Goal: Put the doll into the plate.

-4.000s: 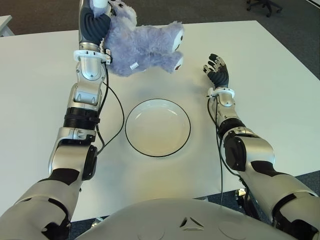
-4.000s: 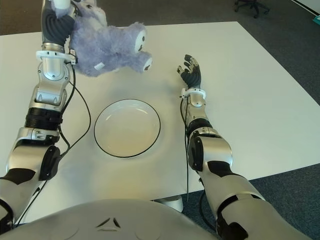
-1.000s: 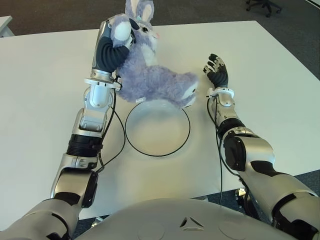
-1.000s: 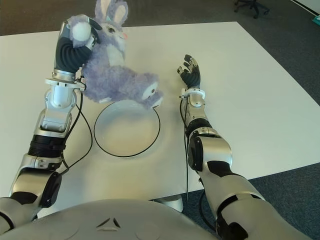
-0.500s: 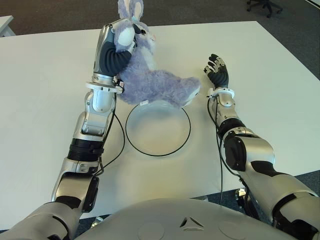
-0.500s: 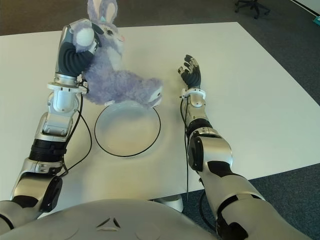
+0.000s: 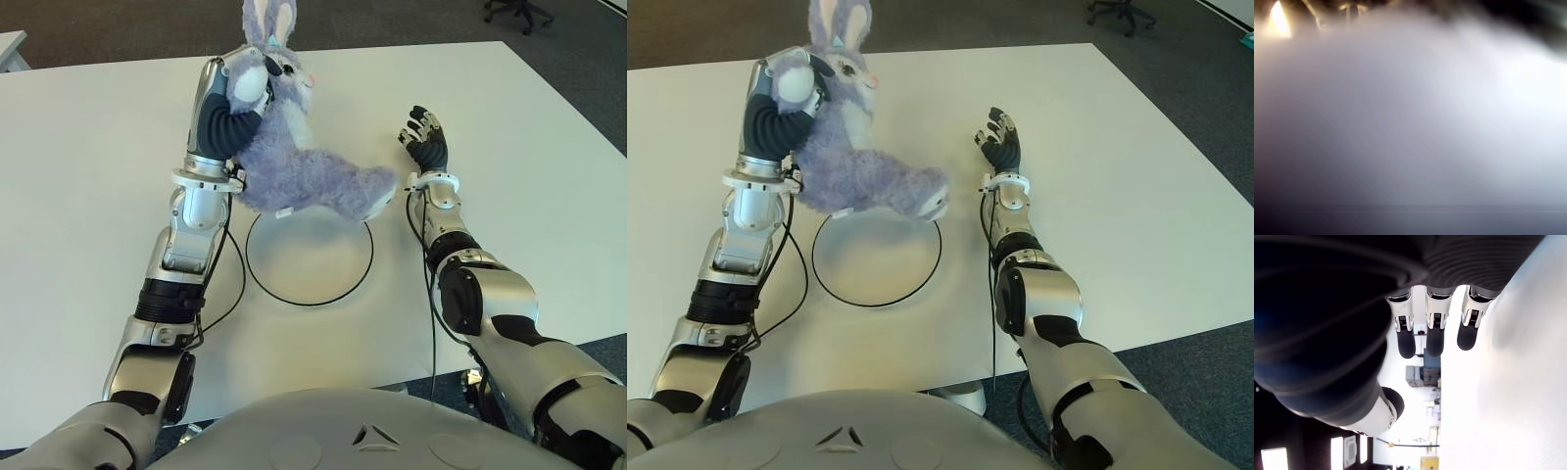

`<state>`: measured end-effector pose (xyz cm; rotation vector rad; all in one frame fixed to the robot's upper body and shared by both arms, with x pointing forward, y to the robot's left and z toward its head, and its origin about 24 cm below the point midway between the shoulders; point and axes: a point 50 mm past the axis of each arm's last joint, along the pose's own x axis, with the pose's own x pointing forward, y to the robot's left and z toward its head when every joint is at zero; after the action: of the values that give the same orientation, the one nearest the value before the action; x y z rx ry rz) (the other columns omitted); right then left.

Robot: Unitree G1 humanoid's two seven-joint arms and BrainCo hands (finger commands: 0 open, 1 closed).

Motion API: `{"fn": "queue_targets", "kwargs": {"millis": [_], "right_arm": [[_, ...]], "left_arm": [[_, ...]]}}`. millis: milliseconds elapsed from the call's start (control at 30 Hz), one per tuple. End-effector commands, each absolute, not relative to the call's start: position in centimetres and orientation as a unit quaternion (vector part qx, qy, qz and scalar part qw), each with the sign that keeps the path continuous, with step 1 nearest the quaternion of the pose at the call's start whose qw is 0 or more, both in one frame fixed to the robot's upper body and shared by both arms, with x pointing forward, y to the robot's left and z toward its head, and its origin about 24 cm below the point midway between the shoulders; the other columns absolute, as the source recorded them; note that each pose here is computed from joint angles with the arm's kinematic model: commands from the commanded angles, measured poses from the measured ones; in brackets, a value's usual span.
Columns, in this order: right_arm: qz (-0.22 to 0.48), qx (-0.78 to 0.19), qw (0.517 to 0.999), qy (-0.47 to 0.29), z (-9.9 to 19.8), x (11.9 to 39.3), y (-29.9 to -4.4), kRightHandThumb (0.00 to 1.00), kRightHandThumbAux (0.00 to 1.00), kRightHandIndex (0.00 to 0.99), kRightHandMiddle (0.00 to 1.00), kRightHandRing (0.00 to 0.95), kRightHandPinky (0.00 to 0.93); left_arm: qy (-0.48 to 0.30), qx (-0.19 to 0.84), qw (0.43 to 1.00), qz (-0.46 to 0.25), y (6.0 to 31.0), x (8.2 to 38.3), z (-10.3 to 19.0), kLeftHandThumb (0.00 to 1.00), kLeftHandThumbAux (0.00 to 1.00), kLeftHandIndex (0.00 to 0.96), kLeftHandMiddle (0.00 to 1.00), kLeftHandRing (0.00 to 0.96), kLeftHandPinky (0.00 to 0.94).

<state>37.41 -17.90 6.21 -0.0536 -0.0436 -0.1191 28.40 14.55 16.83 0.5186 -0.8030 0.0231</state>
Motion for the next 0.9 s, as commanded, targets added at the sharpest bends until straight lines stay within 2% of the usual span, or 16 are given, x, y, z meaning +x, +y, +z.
{"fn": "queue_targets", "kwargs": {"millis": [33, 267, 533, 900], "right_arm": [[-0.063, -0.016, 0.996, 0.065, 1.8, 35.3, -17.8, 0.658, 0.866, 0.135, 0.130, 0.099, 0.100], [-0.062, -0.018, 0.996, 0.065, 1.8, 35.3, -17.8, 0.697, 0.861, 0.133, 0.133, 0.100, 0.097], [-0.061, -0.017, 0.996, 0.064, 1.8, 35.3, -17.9, 0.640, 0.858, 0.134, 0.125, 0.097, 0.107], [-0.064, -0.020, 0.996, 0.061, 1.8, 35.2, -17.9, 0.638, 0.863, 0.131, 0.121, 0.094, 0.110]], "left_arm": [[-0.383, 0.238, 0.892, -0.009, 14.2, 27.9, 16.4, 0.750, 0.692, 0.443, 0.857, 0.870, 0.840], [-0.371, 0.222, 0.901, -0.016, 14.1, 27.5, 16.1, 0.750, 0.692, 0.443, 0.861, 0.866, 0.834], [-0.353, 0.201, 0.913, -0.022, 13.7, 26.9, 15.8, 0.750, 0.692, 0.443, 0.862, 0.865, 0.848], [-0.357, 0.202, 0.912, -0.024, 13.6, 26.6, 15.7, 0.748, 0.691, 0.442, 0.875, 0.866, 0.830]]}}
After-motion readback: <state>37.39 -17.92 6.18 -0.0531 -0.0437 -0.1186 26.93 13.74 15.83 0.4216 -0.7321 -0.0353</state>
